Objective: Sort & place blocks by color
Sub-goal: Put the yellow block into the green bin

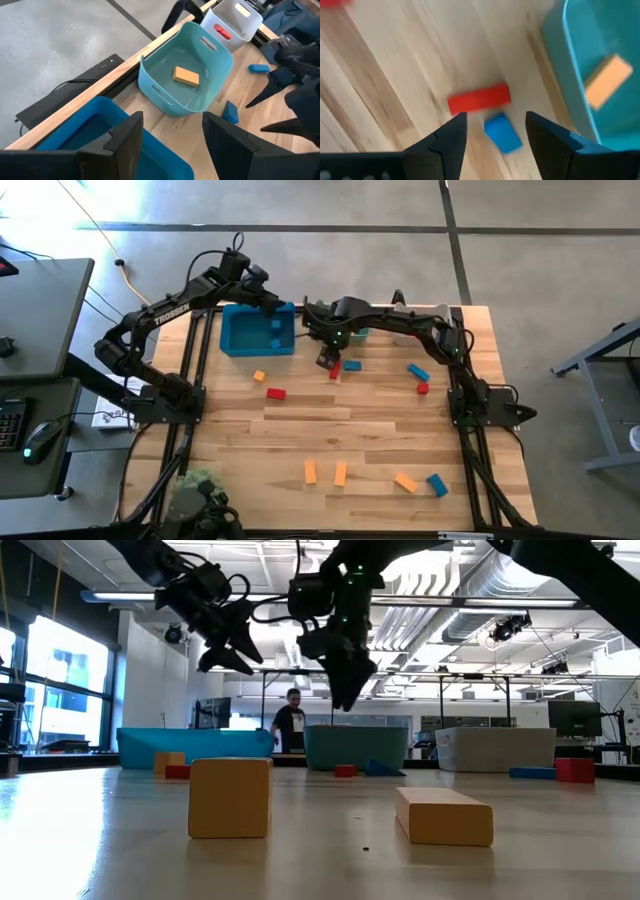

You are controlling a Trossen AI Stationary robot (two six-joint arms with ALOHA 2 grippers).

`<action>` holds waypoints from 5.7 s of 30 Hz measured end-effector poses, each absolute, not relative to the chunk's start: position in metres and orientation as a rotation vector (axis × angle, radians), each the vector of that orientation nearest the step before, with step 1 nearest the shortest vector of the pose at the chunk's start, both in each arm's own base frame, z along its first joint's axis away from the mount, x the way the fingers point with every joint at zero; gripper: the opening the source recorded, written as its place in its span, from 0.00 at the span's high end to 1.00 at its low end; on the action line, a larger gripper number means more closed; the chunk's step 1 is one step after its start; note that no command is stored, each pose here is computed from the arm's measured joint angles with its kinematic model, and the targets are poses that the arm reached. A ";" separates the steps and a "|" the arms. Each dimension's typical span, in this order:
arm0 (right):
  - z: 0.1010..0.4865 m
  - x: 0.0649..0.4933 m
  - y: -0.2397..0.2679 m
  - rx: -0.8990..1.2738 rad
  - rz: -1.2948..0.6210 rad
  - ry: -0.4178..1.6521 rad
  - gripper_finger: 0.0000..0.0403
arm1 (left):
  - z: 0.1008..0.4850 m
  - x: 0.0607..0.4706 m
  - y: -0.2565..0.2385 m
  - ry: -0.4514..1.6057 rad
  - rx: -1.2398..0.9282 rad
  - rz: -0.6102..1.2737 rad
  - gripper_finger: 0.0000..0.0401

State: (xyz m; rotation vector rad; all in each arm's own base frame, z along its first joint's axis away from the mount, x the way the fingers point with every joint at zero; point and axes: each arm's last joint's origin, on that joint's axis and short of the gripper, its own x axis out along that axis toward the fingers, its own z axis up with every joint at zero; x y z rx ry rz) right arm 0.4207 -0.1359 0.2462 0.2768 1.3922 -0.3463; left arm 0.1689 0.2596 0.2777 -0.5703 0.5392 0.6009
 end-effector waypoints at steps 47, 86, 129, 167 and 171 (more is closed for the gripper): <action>0.222 0.199 -0.035 0.931 -0.979 1.379 0.53 | 0.273 0.202 0.230 0.665 -0.451 0.514 0.51; 0.216 0.193 0.129 1.187 -0.265 1.251 0.44 | 0.263 0.232 0.184 0.831 -0.565 0.629 0.51; 0.210 0.180 0.148 0.953 -0.185 1.234 0.57 | 0.263 0.245 0.167 0.839 -0.541 0.669 0.51; 0.180 0.194 0.166 1.010 -0.213 1.367 0.63 | 0.263 0.245 0.167 0.839 -0.539 0.673 0.51; 0.179 0.190 0.169 0.991 -0.220 1.379 0.56 | 0.263 0.245 0.167 0.839 -0.539 0.673 0.51</action>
